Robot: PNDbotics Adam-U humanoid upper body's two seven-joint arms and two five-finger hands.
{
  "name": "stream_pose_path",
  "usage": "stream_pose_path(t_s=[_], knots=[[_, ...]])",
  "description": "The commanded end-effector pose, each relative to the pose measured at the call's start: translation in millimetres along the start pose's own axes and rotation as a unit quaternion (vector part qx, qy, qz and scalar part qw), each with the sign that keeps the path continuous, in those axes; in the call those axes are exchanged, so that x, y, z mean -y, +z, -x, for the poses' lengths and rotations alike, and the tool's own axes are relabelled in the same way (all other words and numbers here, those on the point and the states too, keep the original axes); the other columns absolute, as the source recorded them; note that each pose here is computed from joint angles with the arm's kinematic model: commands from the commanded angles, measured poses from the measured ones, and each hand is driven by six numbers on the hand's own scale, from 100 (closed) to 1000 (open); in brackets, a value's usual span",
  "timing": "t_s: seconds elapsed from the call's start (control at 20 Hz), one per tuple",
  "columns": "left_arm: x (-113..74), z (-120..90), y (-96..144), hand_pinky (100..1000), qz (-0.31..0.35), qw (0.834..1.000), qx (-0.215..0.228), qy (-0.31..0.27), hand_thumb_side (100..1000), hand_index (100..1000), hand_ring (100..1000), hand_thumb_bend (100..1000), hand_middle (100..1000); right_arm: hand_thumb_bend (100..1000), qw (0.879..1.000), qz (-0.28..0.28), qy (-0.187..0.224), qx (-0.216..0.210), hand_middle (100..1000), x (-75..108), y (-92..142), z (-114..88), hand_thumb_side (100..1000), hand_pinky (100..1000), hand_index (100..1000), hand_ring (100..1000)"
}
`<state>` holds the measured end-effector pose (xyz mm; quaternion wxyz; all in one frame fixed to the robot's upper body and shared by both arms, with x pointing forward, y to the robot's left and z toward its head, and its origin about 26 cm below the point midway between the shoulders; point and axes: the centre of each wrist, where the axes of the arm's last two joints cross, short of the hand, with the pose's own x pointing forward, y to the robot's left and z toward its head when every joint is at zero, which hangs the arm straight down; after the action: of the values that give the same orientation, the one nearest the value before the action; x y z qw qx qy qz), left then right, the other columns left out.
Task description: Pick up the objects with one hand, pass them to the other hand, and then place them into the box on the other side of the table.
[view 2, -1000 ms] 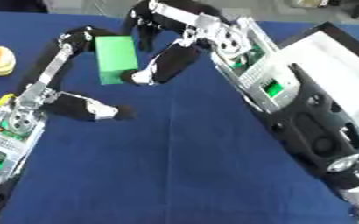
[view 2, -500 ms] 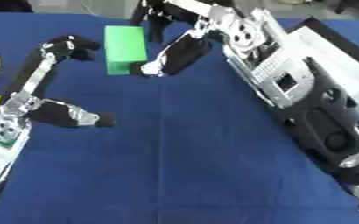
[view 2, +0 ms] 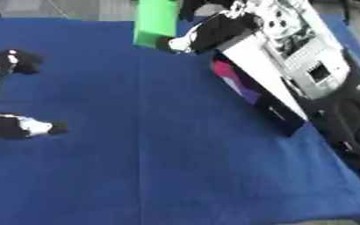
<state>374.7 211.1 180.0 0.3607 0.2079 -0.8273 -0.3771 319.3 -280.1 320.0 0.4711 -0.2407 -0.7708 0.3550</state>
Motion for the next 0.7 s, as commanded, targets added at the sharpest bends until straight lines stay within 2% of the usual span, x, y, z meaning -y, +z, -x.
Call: stream_pose_path(t_s=[0.05,0.2,0.4,0.7], knots=[[-27.3,-0.5,4.3,734,-0.028,0.999,-0.001,-0.02,421,792,669,994,690,504,0.996,0.068,0.036,-0.036,340,36.5,12.1,14.0,100,773,547,625],[-39.2,0.6,10.5,732,-0.044,0.999,-0.011,-0.02,414,789,665,966,687,506,0.991,0.096,0.039,-0.086,349,51.0,21.3,42.6,100,774,554,628],[-53.2,0.9,18.4,736,-0.065,0.997,-0.019,-0.025,410,789,669,971,689,506,0.98,0.129,0.055,-0.139,353,64.8,31.6,75.2,100,774,554,631],[-68.4,-2.0,24.7,736,-0.089,0.995,-0.021,-0.029,407,789,668,971,690,506,0.965,0.139,0.091,-0.203,362,72.0,40.3,115.8,100,777,553,641]])
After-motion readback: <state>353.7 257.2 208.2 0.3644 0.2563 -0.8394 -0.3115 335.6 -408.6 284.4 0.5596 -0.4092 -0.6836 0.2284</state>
